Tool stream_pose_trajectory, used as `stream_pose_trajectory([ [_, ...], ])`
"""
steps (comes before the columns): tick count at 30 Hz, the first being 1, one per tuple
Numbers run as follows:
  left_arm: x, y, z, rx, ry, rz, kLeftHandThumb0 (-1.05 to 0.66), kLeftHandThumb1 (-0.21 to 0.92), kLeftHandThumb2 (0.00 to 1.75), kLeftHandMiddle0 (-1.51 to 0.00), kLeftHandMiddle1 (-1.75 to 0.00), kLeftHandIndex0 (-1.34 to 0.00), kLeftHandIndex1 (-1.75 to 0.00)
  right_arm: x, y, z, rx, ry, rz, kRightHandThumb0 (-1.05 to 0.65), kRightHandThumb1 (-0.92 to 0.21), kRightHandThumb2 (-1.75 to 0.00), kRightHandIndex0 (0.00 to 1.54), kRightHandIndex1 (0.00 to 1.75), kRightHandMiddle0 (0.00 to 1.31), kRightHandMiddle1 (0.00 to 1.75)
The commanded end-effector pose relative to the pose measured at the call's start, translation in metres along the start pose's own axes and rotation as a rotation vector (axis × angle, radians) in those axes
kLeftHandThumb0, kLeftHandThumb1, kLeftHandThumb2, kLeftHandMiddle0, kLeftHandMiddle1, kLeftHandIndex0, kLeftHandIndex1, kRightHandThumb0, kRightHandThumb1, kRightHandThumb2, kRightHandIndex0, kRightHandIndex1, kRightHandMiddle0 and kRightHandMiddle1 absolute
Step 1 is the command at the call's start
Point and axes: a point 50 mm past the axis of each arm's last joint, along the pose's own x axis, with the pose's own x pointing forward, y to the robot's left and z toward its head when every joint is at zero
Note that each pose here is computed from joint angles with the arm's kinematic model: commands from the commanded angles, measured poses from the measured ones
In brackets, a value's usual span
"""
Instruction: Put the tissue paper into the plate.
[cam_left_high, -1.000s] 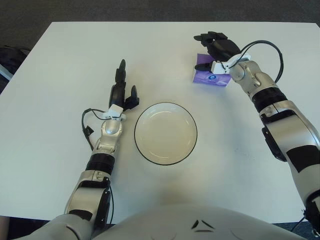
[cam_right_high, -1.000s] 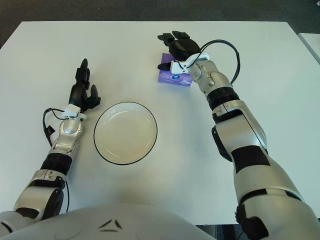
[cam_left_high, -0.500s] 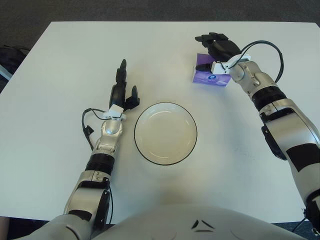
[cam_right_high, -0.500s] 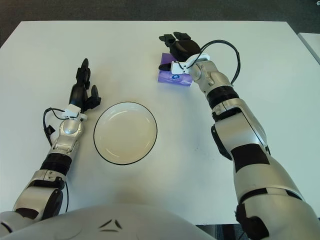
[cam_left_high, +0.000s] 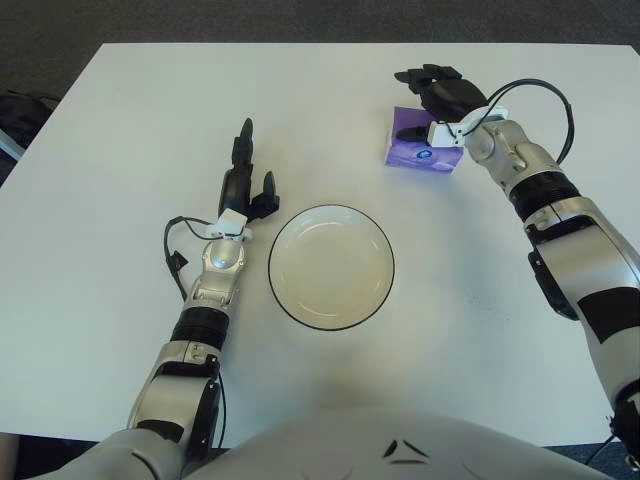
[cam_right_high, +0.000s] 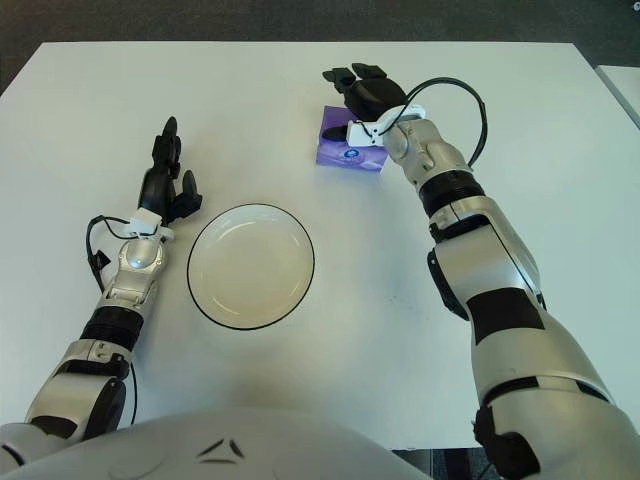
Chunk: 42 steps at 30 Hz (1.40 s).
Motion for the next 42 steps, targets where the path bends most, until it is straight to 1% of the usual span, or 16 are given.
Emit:
stream_pose_trajectory([
  [1, -0.068, -0.013, -0.054, -0.006, 0.298, -0.041, -0.84, 0.92, 0.90, -0.12, -0.01, 0.00, -0.19, -0.001, -0.013, -0.006, -0.020, 0.012, -0.021, -0.80, -0.92, -0.59, 0.10, 0.07, 0.00, 0.27],
  [9, -0.067, -0.012, -0.055, -0.007, 0.302, -0.036, -0.84, 0.92, 0.90, -0.11, 0.00, 0.00, -0.19, -0.007, -0.020, -0.013, -0.031, 0.025, -0.038, -0.78, -0.92, -0.58, 0.09, 0.06, 0.00, 0.25],
  [19, -0.067, -0.012, -0.056, -0.012, 0.305, -0.031, -0.82, 0.92, 0.89, -0.11, 0.00, 0.00, -0.20, -0.011, -0.021, -0.018, -0.049, 0.058, -0.039, -0.78, -0.92, -0.55, 0.10, 0.06, 0.00, 0.25],
  [32, -0.066, -0.012, -0.056, -0.021, 0.300, -0.024, -0.81, 0.92, 0.89, -0.12, 0.00, 0.00, -0.23, -0.016, -0.020, -0.023, -0.078, 0.070, 0.007, -0.82, -0.92, -0.62, 0.07, 0.05, 0.00, 0.16],
  [42, -0.066, -0.012, -0.056, -0.009, 0.296, -0.022, -0.82, 0.92, 0.88, -0.12, 0.00, 0.00, -0.24, -0.018, -0.016, -0.021, -0.078, 0.060, 0.028, -0.81, -0.92, -0.62, 0.05, 0.04, 0.00, 0.17],
])
